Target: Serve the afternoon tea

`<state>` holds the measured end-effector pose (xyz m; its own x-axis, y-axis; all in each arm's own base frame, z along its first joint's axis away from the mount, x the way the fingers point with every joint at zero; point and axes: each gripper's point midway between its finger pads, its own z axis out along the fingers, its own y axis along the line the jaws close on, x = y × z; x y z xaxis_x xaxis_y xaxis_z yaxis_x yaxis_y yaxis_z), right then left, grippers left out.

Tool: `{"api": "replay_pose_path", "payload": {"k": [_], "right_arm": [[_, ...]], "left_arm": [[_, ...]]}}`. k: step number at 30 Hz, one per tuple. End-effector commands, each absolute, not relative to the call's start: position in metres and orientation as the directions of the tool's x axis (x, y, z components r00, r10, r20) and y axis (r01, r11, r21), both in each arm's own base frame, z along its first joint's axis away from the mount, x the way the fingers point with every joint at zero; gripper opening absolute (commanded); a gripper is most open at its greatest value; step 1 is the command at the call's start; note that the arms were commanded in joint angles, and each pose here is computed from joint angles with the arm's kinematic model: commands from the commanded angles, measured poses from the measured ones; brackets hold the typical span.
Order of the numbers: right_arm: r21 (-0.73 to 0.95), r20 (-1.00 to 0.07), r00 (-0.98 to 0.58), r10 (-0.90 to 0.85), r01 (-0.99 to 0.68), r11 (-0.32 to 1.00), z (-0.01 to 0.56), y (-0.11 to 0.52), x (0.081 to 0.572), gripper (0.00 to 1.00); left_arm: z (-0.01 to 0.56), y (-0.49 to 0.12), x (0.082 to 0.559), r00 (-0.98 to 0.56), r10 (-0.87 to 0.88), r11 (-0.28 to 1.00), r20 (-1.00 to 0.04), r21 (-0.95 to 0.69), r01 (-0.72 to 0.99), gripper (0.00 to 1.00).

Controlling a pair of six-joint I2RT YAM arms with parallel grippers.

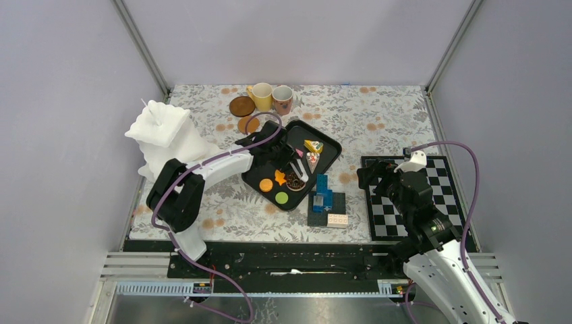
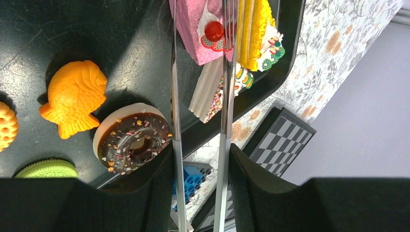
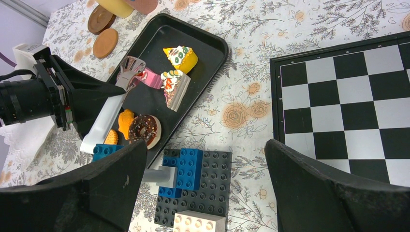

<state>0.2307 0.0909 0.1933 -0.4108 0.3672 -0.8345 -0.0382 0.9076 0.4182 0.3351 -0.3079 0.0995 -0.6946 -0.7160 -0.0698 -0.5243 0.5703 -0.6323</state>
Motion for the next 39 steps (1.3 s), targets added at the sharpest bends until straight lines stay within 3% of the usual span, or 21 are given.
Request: {"api": "replay_pose_path", "payload": {"k": [1,25,32,39], "right_arm": [[0.439,-0.844,-0.37,0.388,-0.062,0.896,0.208,0.095,0.236,0.98],[0.45,-0.834,-0.382,0.397,-0.057,0.891,0.202,0.096,0.234,0.98],[0.452,-0.835,-0.378,0.399,-0.06,0.89,0.203,0.096,0.234,0.98],[0.455,-0.833,-0.384,0.399,-0.065,0.888,0.202,0.097,0.233,0.98]], "left_arm": [[0.153,-0.32,0.346,-0.724,-0.681,0.542,-0.113,-0.742,-0.394,0.13],[0.176,-0.293,0.331,-0.81,-0.487,0.725,-0.328,-0.669,-0.164,0.01],[0.189,-0.27,0.319,-0.816,-0.392,0.809,-0.424,-0.581,-0.086,0.0],[0.206,-0.217,0.306,-0.8,-0.252,0.929,-0.544,-0.367,-0.043,0.0]]}}
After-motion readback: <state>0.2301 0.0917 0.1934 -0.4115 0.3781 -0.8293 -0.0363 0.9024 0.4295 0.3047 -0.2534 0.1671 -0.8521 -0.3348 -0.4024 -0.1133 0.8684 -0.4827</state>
